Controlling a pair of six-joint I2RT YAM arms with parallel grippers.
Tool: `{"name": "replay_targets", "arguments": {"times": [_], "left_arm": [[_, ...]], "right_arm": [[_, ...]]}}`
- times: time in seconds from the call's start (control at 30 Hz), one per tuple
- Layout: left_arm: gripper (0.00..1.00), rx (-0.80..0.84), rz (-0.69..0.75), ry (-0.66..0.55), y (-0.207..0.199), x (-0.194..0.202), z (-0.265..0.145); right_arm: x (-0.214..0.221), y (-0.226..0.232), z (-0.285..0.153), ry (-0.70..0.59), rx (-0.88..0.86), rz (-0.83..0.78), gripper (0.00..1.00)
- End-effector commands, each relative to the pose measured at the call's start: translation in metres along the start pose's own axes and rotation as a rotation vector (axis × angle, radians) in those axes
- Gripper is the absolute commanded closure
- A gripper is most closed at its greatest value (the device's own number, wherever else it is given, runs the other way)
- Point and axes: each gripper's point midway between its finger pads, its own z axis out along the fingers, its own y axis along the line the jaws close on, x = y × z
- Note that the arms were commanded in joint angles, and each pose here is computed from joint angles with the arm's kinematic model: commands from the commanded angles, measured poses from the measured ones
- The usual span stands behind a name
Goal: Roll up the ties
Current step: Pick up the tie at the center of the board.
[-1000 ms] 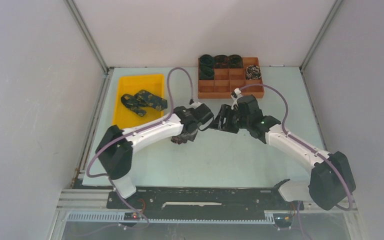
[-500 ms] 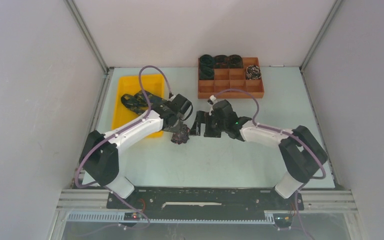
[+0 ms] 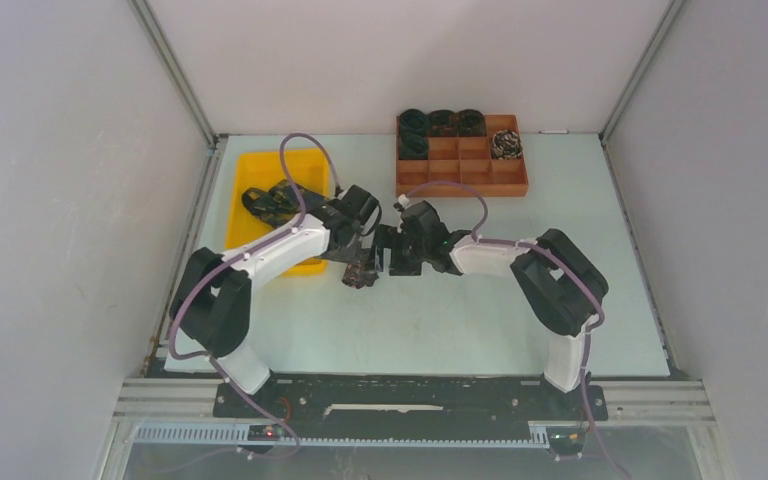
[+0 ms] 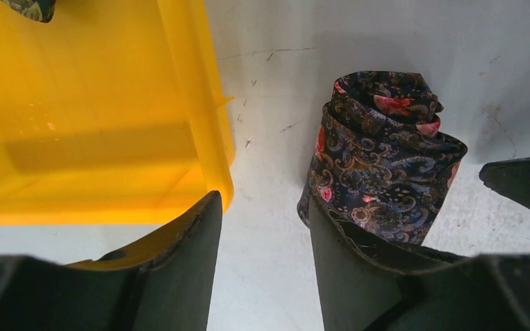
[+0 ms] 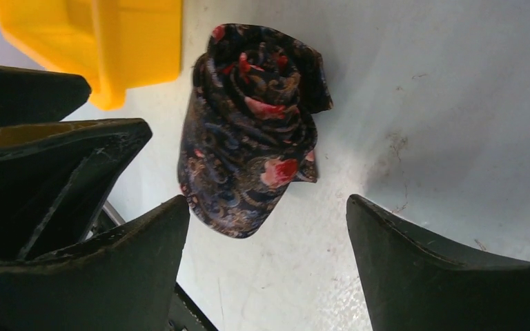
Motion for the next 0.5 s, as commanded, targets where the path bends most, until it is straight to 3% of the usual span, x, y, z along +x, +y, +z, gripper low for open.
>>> {"name": "replay_targets", "arguments": {"times": [0.0,0.47], "left_arm": [[0.44,-0.002,0.010,0.004,0.000,-0.001,0.010],[0.49,-0.027,0.023,0.074,-0.002,0.020,0.031]], "right_arm": [[-0.011,0.014,0.010,-0.027,-0.050,0.009,0.15],[0.006,0.011,0.029,0.046,-0.109,0.060,0.41]]}}
